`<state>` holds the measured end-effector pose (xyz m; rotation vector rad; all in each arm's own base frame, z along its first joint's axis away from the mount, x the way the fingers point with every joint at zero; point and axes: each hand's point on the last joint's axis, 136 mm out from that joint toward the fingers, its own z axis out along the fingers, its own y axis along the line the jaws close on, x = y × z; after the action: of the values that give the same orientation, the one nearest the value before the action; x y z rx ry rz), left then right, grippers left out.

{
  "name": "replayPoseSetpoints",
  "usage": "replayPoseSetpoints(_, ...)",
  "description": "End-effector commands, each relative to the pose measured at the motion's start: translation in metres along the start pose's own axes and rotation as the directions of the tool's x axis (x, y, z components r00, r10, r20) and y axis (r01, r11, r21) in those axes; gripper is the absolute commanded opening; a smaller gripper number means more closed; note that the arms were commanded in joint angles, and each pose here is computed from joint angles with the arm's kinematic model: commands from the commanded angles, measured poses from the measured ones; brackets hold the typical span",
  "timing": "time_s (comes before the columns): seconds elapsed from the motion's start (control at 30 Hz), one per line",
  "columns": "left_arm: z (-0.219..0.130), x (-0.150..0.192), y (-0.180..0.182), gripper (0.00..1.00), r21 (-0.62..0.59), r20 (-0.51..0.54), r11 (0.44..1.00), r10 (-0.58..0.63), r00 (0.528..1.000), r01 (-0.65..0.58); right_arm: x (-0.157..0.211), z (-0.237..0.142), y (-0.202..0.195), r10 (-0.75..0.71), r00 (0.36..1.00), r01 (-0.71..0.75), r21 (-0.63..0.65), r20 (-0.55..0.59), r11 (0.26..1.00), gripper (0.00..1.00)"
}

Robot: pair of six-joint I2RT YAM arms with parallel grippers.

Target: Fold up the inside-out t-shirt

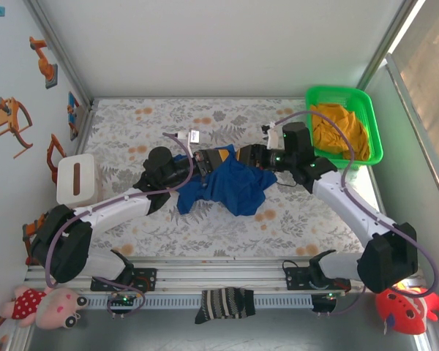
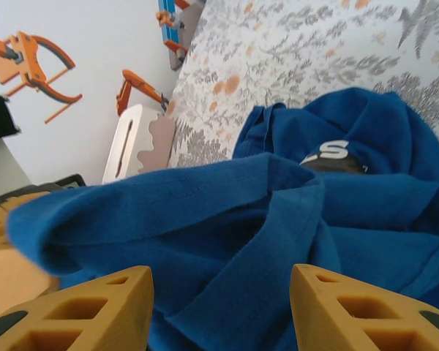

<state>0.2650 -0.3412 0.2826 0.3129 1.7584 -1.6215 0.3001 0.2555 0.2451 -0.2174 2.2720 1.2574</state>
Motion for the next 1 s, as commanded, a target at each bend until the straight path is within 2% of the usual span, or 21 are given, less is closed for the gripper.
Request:
replayPoseSetpoints(0.0, -0.005, -0.008, -0.015, 0.0, 0.04, 0.015, 0.999, 0.027, 1.0, -0.028, -0.013, 0.005, 0.009, -0.028, 0.999, 0.029, -0.024, 0.045, 0.999, 0.44)
replayPoseSetpoints(0.03, -0.005, -0.008, -0.016, 0.0, 0.042, 0.014, 0.999, 0.028, 1.0, -0.029, -0.014, 0.006, 0.009, -0.028, 0.999, 0.03, -0.027, 0.046, 0.999, 0.36)
replayPoseSetpoints(0.13, -0.006, -0.005, -0.013, 0.0, 0.032, 0.01, 0.999, 0.024, 1.0, -0.024, -0.019, 0.0, 0.013, -0.046, 0.997, 0.048, -0.019, 0.061, 0.999, 0.03)
replayPoseSetpoints(0.17, -0.008, -0.005, -0.011, 0.0, 0.022, 0.015, 0.999, 0.025, 1.0, -0.025, -0.022, -0.004, 0.015, -0.056, 0.996, 0.058, -0.014, 0.068, 0.998, 0.0)
replayPoseSetpoints(0.33, -0.018, 0.001, 0.012, 0.0, -0.065, 0.02, 0.998, 0.028, 0.999, -0.027, -0.04, -0.043, 0.033, -0.104, 0.984, 0.103, 0.013, 0.146, 0.995, 0.0)
replayPoseSetpoints(0.5, -0.036, 0.004, 0.05, 0.0, -0.169, 0.043, 0.986, -0.006, 0.999, 0.013, -0.057, -0.086, 0.07, -0.174, 0.955, 0.177, 0.009, 0.24, 0.984, 0.0)
replayPoseSetpoints(0.53, -0.039, 0.005, 0.056, 0.04, -0.186, 0.049, 0.982, -0.016, 0.999, 0.025, -0.059, -0.092, 0.079, -0.184, 0.949, 0.191, -0.006, 0.255, 0.981, 0.0)
replayPoseSetpoints(0.6, -0.043, 0.006, 0.065, 0.42, -0.211, 0.052, 0.977, -0.027, 0.998, 0.038, -0.06, -0.099, 0.091, -0.193, 0.944, 0.211, -0.038, 0.266, 0.977, 0.0)
replayPoseSetpoints(0.63, -0.045, 0.006, 0.067, 0.57, -0.222, 0.053, 0.974, -0.027, 0.998, 0.038, -0.059, -0.1, 0.094, -0.195, 0.944, 0.217, -0.053, 0.266, 0.975, 0.0)
replayPoseSetpoints(0.67, -0.047, 0.006, 0.069, 0.67, -0.234, 0.051, 0.972, -0.024, 0.998, 0.035, -0.057, -0.099, 0.095, -0.199, 0.944, 0.222, -0.062, 0.264, 0.973, 0.0)
replayPoseSetpoints(0.77, -0.052, 0.004, 0.067, 0.77, -0.261, 0.051, 0.965, 0.001, 0.999, 0.012, -0.049, -0.092, 0.087, -0.206, 0.948, 0.229, -0.071, 0.241, 0.971, 0.0)
replayPoseSetpoints(0.87, -0.056, 0.0, 0.056, 0.8, -0.284, 0.05, 0.959, 0.041, 0.998, -0.025, -0.041, -0.084, 0.078, -0.197, 0.955, 0.22, -0.082, 0.221, 0.972, 0.0)
replayPoseSetpoints(0.97, -0.054, 0.003, 0.042, 0.83, -0.339, -0.003, 0.933, 0.125, 0.992, -0.119, -0.033, -0.078, 0.07, -0.189, 0.961, 0.209, -0.084, 0.203, 0.974, 0.0)
